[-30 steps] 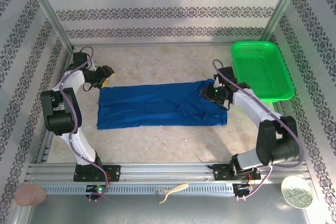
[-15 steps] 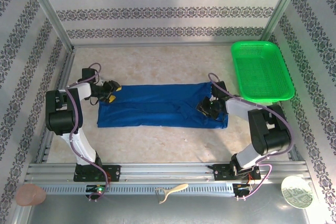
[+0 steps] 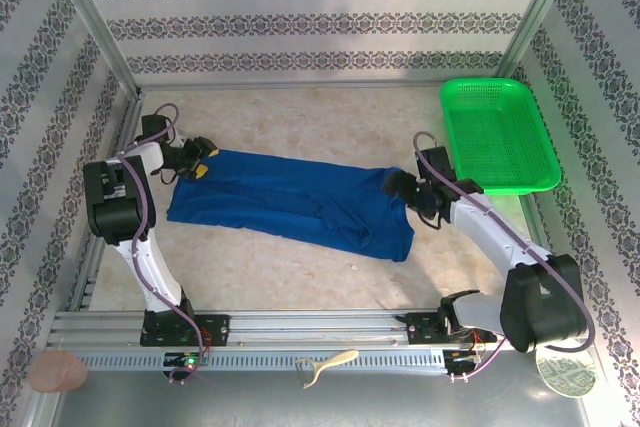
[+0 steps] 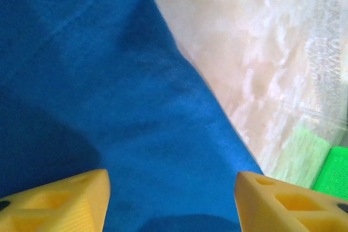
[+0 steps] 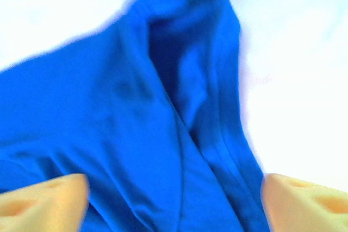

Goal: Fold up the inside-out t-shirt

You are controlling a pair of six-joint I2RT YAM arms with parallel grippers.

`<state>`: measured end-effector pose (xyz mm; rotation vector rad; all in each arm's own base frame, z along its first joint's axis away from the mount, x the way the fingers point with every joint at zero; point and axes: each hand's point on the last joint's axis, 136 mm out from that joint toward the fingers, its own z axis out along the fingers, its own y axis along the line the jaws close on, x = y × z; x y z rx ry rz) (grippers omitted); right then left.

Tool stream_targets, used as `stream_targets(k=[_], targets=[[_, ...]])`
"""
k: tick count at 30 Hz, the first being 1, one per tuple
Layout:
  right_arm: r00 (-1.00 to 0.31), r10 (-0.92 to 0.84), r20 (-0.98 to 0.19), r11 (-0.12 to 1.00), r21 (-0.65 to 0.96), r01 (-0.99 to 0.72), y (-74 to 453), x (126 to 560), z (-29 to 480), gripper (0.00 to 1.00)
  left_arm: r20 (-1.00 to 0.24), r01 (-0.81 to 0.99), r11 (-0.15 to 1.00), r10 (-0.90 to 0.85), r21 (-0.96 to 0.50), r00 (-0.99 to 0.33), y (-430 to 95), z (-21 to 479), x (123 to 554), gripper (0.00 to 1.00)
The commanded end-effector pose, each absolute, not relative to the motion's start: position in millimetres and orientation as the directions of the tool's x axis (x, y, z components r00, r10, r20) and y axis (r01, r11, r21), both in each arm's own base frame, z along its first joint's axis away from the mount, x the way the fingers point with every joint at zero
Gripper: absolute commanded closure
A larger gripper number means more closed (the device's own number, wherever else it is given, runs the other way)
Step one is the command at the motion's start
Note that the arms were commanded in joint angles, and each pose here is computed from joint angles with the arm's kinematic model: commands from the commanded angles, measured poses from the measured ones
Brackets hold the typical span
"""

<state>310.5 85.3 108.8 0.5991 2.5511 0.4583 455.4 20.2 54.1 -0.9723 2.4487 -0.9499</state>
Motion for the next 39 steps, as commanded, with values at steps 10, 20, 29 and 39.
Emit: stream_targets(k=[10,20,29,39], targets=[[-0.874,0.422,-0.241,0.869,0.382,0.314,80,311,53,0.02,-0.127,-0.375,0.602,-0.627,-0.705,-0.769,-3,96,422,0.37],[-0.905,0.404,-0.134,0.832,0.464,0.303,110,302,21,0.13,-0.107,-0.388,0.598,-0.626,-0.702,-0.772,-3,87,424,0.37],[-0.933,0.325,-0.153,0.858,0.462,0.224,156,307,19,0.21,-0.105,-0.393,0.601,-0.627,-0.696,-0.772,-2,84,425,0.36],[-0.926,0.335,-0.172,0.866,0.443,0.232,169,307,22,0.23,-0.107,-0.392,0.592,-0.634,-0.704,-0.766,-2,85,426,0.36]])
